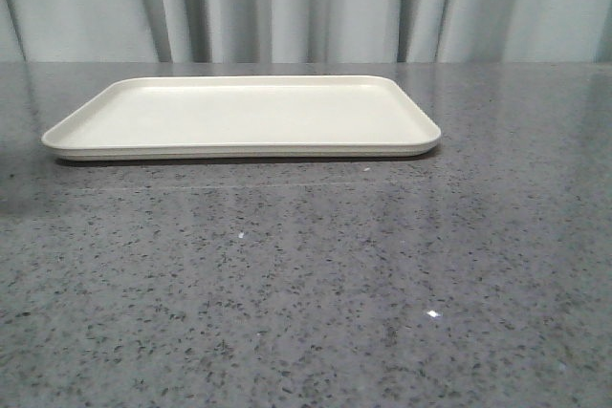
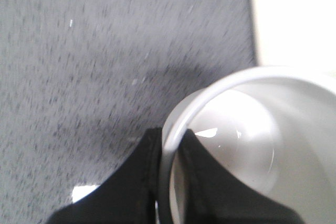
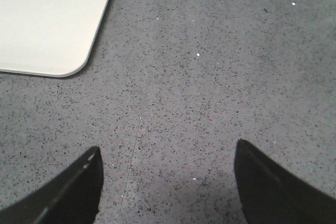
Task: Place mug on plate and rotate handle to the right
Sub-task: 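Carry the white mug with the left gripper onto the cream tray, then open the left gripper and lift it away from the mug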
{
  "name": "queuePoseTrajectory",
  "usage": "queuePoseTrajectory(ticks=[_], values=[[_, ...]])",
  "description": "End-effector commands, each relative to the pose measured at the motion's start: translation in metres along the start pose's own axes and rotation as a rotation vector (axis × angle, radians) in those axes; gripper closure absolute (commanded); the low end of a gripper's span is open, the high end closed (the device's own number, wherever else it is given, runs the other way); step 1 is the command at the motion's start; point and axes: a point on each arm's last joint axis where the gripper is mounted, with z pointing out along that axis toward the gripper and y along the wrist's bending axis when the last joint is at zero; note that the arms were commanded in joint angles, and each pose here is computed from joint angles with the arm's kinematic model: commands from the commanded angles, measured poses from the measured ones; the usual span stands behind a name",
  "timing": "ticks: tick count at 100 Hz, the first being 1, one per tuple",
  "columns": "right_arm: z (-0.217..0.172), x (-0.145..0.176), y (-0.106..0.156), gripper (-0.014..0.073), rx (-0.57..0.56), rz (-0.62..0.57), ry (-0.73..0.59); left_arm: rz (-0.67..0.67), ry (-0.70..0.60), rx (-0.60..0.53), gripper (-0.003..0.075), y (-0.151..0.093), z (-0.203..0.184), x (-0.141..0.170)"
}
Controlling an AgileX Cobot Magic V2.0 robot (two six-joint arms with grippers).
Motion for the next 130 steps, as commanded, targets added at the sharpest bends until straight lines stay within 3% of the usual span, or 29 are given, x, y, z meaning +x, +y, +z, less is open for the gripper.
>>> queuePoseTrajectory(ticks=[1, 22, 57, 76, 98, 130], values=[[-0.004, -0.014, 0.0, 0.0064, 0.007, 0.001, -0.087, -0.009, -0.12, 0.074, 0.0741, -0.009, -0.021, -0.02], [-0.004, -0.014, 0.0, 0.0064, 0.007, 0.001, -0.087, 0.038, -0.115, 0.182, 0.0741, -0.036, -0.013, -0.048], [-0.004, -0.014, 0.0, 0.0064, 0.007, 0.001, -0.087, 0.202, -0.058, 0.308, 0.0741, -0.117, 0.033, -0.086], [-0.004, -0.014, 0.0, 0.0064, 0.007, 0.001, -0.087, 0.24, -0.027, 0.332, 0.0741, -0.146, 0.061, -0.099], [-0.004, -0.014, 0.0, 0.0064, 0.007, 0.001, -0.087, 0.277, 0.01, 0.338, 0.0741, -0.168, 0.086, -0.104], [-0.004, -0.014, 0.0, 0.0064, 0.007, 0.001, -0.086, 0.27, 0.05, 0.311, 0.0741, -0.173, 0.111, -0.102]])
